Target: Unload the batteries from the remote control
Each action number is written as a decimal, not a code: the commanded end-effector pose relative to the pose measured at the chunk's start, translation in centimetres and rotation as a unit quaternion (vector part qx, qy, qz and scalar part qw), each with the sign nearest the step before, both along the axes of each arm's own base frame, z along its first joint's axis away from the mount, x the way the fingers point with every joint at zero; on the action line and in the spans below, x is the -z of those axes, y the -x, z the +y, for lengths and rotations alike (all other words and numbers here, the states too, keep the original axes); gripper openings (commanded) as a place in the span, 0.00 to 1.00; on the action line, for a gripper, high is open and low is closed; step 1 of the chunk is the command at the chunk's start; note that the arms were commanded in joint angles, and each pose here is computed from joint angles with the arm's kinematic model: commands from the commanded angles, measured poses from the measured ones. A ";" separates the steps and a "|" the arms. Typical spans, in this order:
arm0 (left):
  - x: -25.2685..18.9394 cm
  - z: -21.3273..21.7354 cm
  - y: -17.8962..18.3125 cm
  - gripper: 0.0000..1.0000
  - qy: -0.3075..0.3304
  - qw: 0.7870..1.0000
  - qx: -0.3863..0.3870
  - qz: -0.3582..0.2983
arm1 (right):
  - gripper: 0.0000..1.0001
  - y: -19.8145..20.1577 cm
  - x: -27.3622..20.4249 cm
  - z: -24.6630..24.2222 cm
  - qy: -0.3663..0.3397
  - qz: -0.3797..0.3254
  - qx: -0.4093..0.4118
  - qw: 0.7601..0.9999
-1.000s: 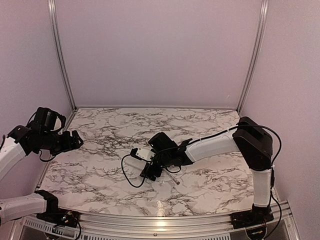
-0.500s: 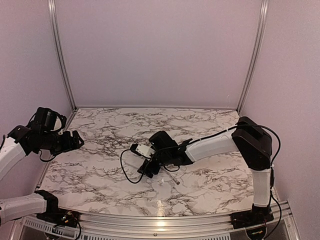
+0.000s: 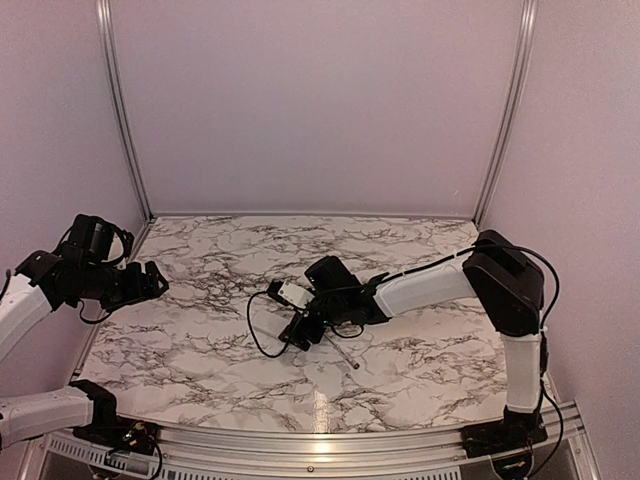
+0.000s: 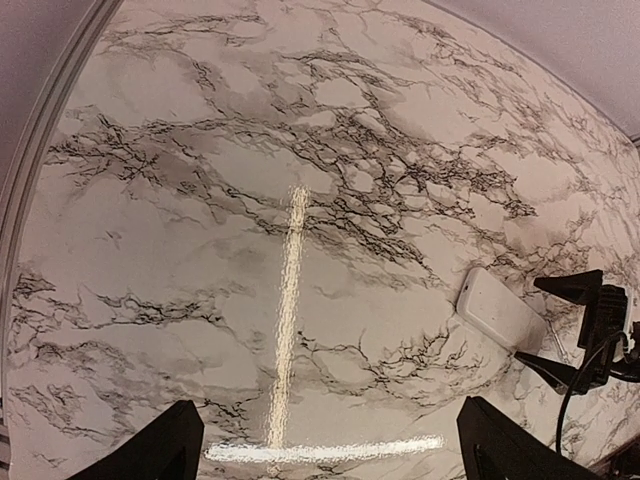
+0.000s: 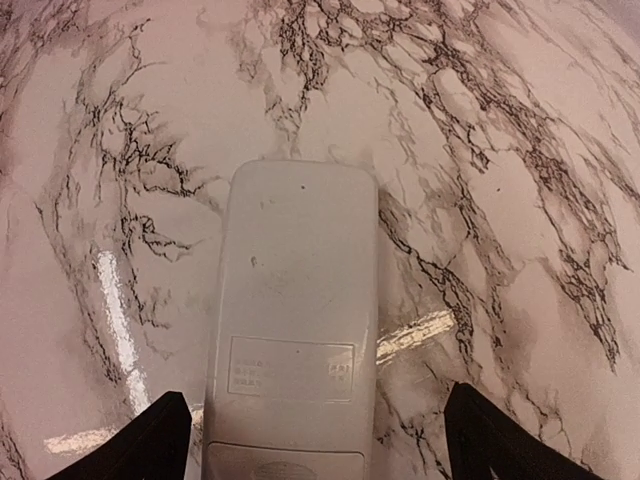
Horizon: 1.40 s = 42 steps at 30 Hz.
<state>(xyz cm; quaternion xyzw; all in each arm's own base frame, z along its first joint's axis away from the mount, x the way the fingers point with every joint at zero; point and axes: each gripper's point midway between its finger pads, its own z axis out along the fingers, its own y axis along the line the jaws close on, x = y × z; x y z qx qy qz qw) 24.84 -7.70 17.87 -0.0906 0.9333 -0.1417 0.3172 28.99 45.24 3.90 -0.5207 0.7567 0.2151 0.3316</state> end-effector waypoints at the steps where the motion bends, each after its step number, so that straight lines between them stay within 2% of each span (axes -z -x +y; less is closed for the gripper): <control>1: 0.5 -0.3 0.1 0.94 -0.001 1.000 0.011 0.005 | 0.86 0.5 2.5 -0.6 0.019 0.032 -0.009 0.999; 5: 0.6 -0.4 0.1 0.93 0.000 1.000 0.013 0.007 | 0.84 0.9 3.7 -1.2 0.041 0.045 -0.011 0.998; 15: 0.8 -0.5 0.1 0.93 0.002 1.000 0.016 0.011 | 0.76 1.8 4.4 -1.7 0.046 0.061 -0.023 0.997; 33: 1.0 -1.1 0.1 0.93 0.009 0.999 0.029 0.019 | 0.41 2.9 3.9 -1.9 0.045 0.076 -0.038 0.995; 42: 0.8 -1.7 0.1 0.93 0.022 0.999 0.041 0.023 | 0.40 2.5 0.4 -1.3 0.019 0.049 -0.037 0.998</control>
